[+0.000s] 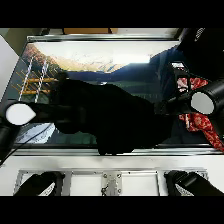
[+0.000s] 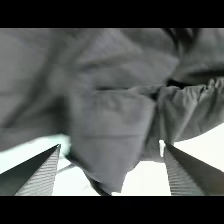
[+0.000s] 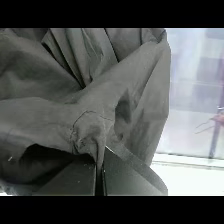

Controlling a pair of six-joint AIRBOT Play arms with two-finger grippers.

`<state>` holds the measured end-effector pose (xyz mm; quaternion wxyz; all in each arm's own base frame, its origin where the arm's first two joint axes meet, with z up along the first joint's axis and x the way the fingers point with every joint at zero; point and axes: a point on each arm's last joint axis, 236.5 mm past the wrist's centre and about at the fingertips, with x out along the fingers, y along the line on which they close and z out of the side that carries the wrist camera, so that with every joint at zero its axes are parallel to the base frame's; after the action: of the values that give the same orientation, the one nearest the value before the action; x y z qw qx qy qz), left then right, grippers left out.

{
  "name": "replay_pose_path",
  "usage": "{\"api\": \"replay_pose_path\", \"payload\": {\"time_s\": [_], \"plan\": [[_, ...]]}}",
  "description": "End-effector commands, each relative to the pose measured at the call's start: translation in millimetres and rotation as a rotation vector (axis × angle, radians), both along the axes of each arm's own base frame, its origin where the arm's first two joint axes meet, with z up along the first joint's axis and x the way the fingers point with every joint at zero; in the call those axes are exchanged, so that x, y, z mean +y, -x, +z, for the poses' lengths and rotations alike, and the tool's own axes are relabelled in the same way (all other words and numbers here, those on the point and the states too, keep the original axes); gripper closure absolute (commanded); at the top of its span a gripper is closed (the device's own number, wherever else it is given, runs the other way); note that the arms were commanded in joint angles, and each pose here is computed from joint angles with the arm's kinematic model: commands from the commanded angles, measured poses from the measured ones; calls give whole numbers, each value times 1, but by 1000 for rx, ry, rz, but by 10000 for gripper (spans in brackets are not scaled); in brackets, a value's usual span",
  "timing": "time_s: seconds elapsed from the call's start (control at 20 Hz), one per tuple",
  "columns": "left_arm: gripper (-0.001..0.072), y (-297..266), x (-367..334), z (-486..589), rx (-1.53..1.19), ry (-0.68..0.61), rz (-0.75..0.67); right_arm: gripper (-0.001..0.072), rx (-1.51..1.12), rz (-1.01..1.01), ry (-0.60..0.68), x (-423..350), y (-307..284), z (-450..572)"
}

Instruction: Fold the clothes and pants, and hang the long-sleeved shirts on hangers.

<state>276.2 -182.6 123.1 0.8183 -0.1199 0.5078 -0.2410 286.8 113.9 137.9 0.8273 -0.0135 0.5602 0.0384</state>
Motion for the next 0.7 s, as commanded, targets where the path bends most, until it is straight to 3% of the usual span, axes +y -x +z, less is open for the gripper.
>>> {"api": "replay_pose_path", "payload": {"time_s": [0.0, 0.15, 0.3, 0.65], "plan": [[-12, -32, 58, 17, -105, -15, 156, 694, 0, 2, 0, 0, 0, 0], [-12, -66, 133, 8, -117, -125, 309, 694, 0, 2, 0, 0, 0, 0], [-11, -104, 212, -5, -106, -313, 434, 694, 0, 2, 0, 0, 0, 0], [-11, -183, 316, -83, -21, -720, 428, 694, 0, 1, 0, 0, 0, 0]]}}
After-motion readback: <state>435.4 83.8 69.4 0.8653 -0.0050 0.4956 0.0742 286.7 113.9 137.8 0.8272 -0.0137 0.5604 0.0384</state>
